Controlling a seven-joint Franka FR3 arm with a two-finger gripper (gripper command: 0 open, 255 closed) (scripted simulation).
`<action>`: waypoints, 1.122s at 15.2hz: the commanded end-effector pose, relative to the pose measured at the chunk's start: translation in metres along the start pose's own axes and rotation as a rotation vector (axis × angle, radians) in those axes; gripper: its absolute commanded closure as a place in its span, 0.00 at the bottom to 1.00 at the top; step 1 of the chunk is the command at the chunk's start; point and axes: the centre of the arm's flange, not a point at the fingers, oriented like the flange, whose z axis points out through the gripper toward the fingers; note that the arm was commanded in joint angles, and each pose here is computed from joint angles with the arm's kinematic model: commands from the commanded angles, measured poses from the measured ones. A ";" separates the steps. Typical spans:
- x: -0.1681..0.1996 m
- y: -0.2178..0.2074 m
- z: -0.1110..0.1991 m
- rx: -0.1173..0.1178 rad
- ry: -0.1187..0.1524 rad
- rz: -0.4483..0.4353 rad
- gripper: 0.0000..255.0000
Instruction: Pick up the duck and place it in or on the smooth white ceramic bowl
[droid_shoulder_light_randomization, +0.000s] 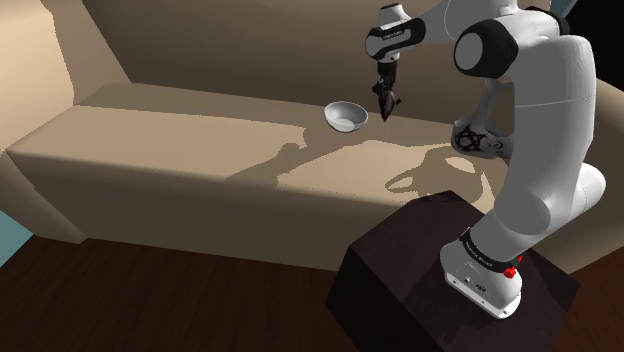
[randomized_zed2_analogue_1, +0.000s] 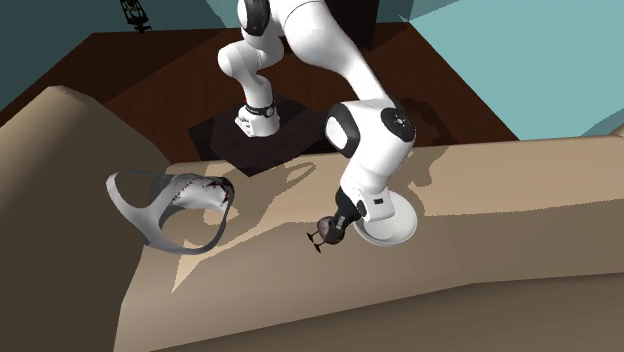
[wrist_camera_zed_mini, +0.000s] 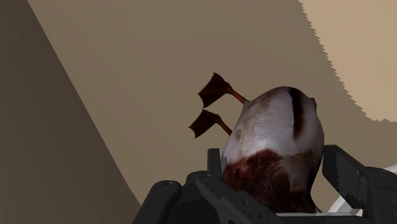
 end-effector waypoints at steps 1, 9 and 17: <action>-0.002 0.001 -0.010 0.000 0.000 0.000 1.00; -0.011 0.007 -0.051 0.000 0.000 0.000 1.00; 0.018 -0.026 -0.091 0.000 0.000 0.000 1.00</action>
